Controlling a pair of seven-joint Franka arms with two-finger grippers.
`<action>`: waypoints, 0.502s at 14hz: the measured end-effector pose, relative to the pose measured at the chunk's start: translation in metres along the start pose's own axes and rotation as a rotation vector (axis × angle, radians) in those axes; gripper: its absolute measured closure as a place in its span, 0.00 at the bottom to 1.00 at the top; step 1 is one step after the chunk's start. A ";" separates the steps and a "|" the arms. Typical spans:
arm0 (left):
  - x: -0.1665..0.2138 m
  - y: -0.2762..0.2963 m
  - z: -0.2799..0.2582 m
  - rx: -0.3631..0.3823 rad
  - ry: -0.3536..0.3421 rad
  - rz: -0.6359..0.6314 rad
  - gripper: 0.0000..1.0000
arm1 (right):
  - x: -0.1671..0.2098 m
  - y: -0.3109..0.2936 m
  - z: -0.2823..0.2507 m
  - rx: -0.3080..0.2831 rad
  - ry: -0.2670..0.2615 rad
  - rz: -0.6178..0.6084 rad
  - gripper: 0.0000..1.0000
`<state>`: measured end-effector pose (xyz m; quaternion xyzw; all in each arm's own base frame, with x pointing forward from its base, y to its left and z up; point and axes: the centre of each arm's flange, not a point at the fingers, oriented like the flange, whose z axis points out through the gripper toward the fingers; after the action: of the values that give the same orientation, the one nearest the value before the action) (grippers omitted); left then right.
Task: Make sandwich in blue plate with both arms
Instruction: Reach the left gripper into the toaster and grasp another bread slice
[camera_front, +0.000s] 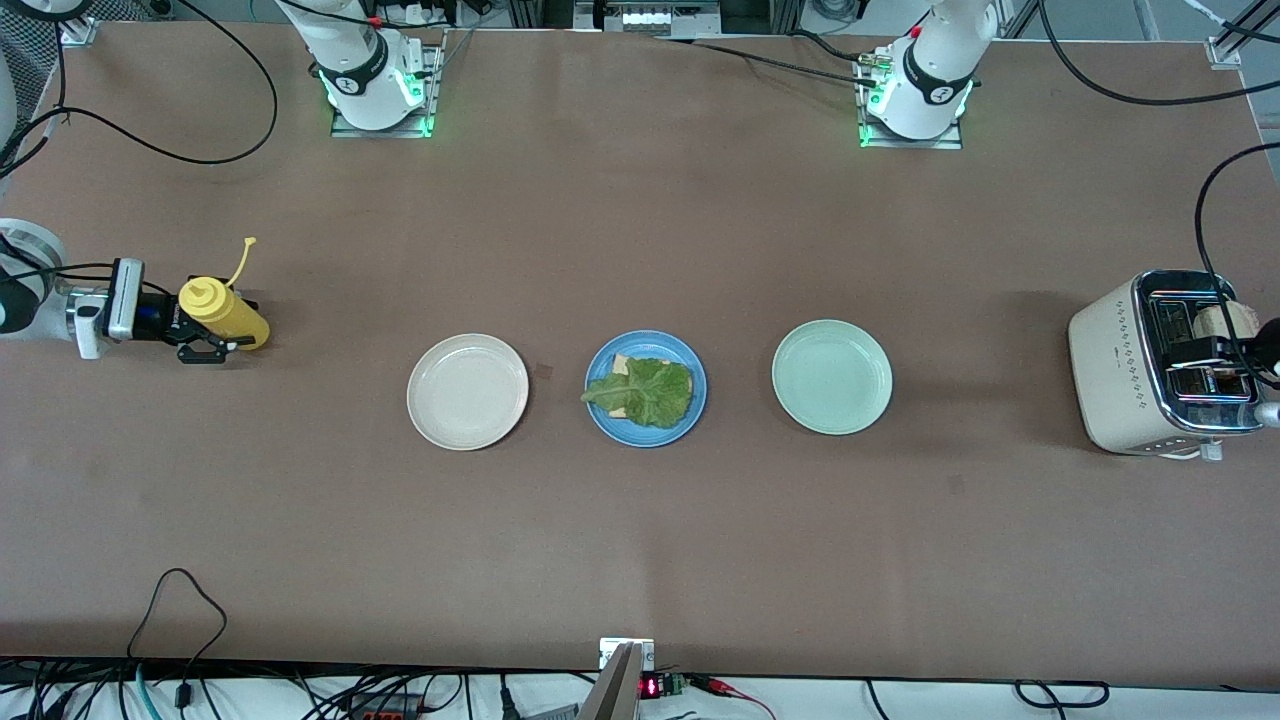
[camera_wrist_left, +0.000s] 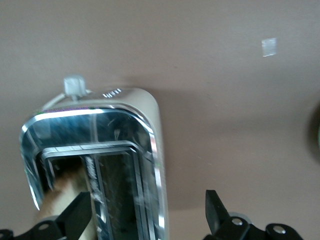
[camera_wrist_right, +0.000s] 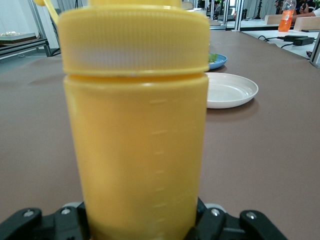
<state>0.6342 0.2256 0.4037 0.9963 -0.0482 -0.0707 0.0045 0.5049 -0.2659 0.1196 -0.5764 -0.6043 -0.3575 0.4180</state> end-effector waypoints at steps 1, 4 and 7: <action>0.000 -0.010 0.006 0.000 0.005 0.016 0.00 | -0.005 -0.003 0.001 -0.002 0.007 0.007 0.38; -0.009 -0.035 0.012 -0.004 0.007 0.056 0.00 | -0.015 -0.007 0.003 -0.006 0.020 0.020 0.38; -0.031 -0.075 0.012 -0.007 0.012 0.091 0.00 | -0.017 -0.007 0.003 -0.011 0.024 0.023 0.38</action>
<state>0.6094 0.3028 0.3949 0.9935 -0.0934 -0.0648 0.0117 0.4971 -0.2705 0.1031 -0.5811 -0.5907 -0.3628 0.4263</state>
